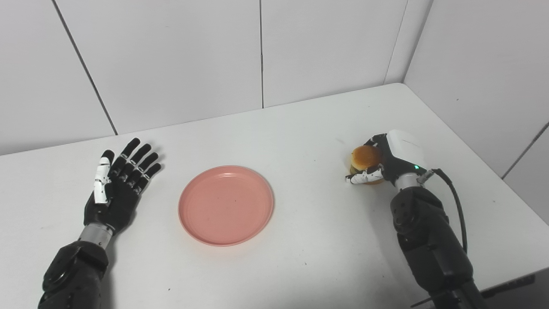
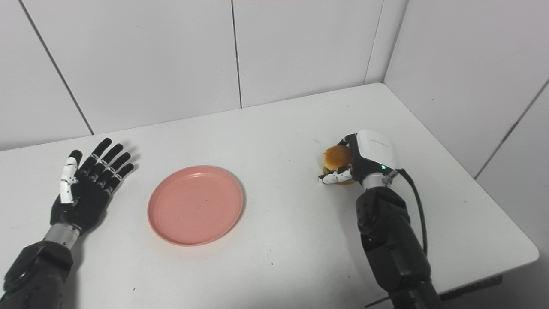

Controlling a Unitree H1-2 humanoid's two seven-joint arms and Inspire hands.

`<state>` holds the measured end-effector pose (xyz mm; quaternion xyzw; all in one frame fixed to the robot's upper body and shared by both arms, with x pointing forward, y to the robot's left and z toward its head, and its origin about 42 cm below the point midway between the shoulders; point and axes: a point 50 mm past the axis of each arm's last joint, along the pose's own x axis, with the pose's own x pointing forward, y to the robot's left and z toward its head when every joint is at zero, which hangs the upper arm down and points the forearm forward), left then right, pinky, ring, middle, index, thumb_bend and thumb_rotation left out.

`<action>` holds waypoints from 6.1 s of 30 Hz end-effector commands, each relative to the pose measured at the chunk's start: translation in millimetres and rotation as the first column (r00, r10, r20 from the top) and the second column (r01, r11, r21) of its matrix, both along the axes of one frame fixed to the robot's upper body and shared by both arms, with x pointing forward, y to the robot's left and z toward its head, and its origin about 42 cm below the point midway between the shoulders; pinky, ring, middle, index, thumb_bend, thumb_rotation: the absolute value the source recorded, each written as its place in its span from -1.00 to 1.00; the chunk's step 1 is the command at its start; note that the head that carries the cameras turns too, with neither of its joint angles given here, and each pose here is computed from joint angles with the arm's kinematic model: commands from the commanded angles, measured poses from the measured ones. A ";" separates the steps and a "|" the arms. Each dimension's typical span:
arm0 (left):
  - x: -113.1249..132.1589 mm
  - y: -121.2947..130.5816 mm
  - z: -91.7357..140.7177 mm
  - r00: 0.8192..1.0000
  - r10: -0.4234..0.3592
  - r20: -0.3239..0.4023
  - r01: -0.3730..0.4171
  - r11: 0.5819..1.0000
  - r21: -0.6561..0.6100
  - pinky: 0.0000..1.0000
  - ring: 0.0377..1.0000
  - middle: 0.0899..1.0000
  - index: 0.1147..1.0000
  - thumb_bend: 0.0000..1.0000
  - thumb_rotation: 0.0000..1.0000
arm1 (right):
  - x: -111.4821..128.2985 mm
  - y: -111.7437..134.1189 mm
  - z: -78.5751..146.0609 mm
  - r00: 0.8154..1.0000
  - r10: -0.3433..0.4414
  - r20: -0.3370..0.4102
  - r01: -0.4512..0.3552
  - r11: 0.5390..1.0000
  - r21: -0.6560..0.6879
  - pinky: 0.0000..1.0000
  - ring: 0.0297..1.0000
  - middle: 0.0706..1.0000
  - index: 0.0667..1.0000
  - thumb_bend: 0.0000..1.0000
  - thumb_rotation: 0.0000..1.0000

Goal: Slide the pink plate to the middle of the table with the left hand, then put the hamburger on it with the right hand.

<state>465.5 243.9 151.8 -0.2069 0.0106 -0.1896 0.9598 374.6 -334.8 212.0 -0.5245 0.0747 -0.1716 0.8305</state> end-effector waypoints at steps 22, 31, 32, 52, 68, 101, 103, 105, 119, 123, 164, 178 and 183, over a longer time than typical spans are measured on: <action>-31.0 -22.2 -38.3 0.989 -0.005 -0.148 0.009 1.000 0.027 0.81 0.77 0.80 0.80 -0.20 1.00 | -3.6 46.2 95.9 0.949 0.171 0.265 -0.147 0.983 -0.108 -0.50 -0.35 -0.22 -0.10 0.03 -0.73; -42.2 -46.8 -34.3 0.989 0.013 -0.148 -0.006 0.999 0.043 0.81 0.78 0.78 0.77 -0.20 1.00 | 15.3 101.4 99.1 0.912 0.323 0.253 -0.296 0.945 -0.138 -0.62 -0.50 -0.34 -0.10 0.03 -0.74; -43.2 -49.1 -33.6 0.988 0.014 -0.151 -0.008 0.999 0.044 0.80 0.78 0.78 0.76 -0.20 1.00 | 17.0 106.0 98.9 0.907 0.337 0.252 -0.312 0.940 -0.137 -0.61 -0.48 -0.32 -0.10 0.03 -0.74; -52.7 -97.9 -24.5 0.986 0.023 -0.164 -0.013 0.998 0.062 0.70 0.70 0.70 0.70 -0.22 1.00 | 42.5 203.8 64.4 0.780 0.590 0.209 -0.580 0.807 -0.112 -0.59 -0.46 -0.32 -0.10 0.03 -0.73; -54.0 -118.7 -20.3 0.987 0.006 -0.159 0.007 0.997 0.078 0.75 0.73 0.73 0.70 -0.23 1.00 | 46.7 238.6 45.5 0.737 0.655 0.167 -0.648 0.755 -0.101 -0.58 -0.44 -0.30 -0.10 0.03 -0.73; -53.3 -115.8 -20.7 0.988 0.014 -0.155 -0.001 0.996 0.090 0.66 0.68 0.66 0.63 -0.21 1.00 | 37.2 233.0 20.9 0.740 0.668 0.081 -0.657 0.743 -0.128 -0.62 -0.49 -0.35 -0.10 0.03 -0.73; -53.6 -114.5 -20.8 0.988 0.015 -0.153 -0.001 0.996 0.093 0.67 0.68 0.67 0.65 -0.21 1.00 | 37.3 231.4 18.7 0.746 0.662 0.072 -0.652 0.748 -0.122 -0.63 -0.50 -0.37 -0.10 0.03 -0.73; -54.0 -113.5 -20.7 0.988 0.017 -0.154 -0.003 0.996 0.092 0.67 0.68 0.67 0.66 -0.20 1.00 | 37.3 230.3 17.1 0.750 0.659 0.066 -0.649 0.751 -0.121 -0.64 -0.51 -0.38 -0.10 0.03 -0.73; -54.2 -110.3 -20.2 0.987 0.017 -0.160 -0.002 0.995 0.095 0.68 0.69 0.69 0.67 -0.21 1.00 | 33.5 229.6 11.5 0.756 0.652 0.056 -0.643 0.756 -0.123 -0.65 -0.53 -0.35 -0.09 0.04 -0.71; -53.4 -109.5 -20.6 0.987 0.017 -0.162 -0.002 0.996 0.094 0.69 0.72 0.71 0.68 -0.21 1.00 | 32.0 229.4 11.0 0.757 0.652 0.044 -0.643 0.755 -0.131 -0.52 -0.33 -0.13 0.17 0.41 -0.43; -51.7 -106.7 -21.7 0.983 0.022 -0.181 -0.011 0.998 0.064 0.73 0.79 0.78 0.68 -0.19 1.00 | 13.4 209.3 35.7 0.675 0.714 0.185 -0.704 0.698 -0.129 0.77 0.87 0.91 0.98 0.89 0.71; -52.2 -99.4 -17.5 0.987 0.028 -0.156 -0.015 0.996 0.089 0.69 0.68 0.68 0.67 -0.20 1.00 | -6.3 180.4 63.5 0.699 0.628 0.342 -0.658 0.752 -0.034 0.29 0.64 0.84 0.98 0.85 0.91; -56.7 -90.1 -9.7 0.995 0.070 -0.077 -0.061 0.991 0.122 0.68 0.68 0.69 0.69 -0.20 1.00 | -9.2 158.2 42.1 0.737 0.514 0.439 -0.608 0.788 0.098 0.43 0.73 0.91 0.97 0.74 0.99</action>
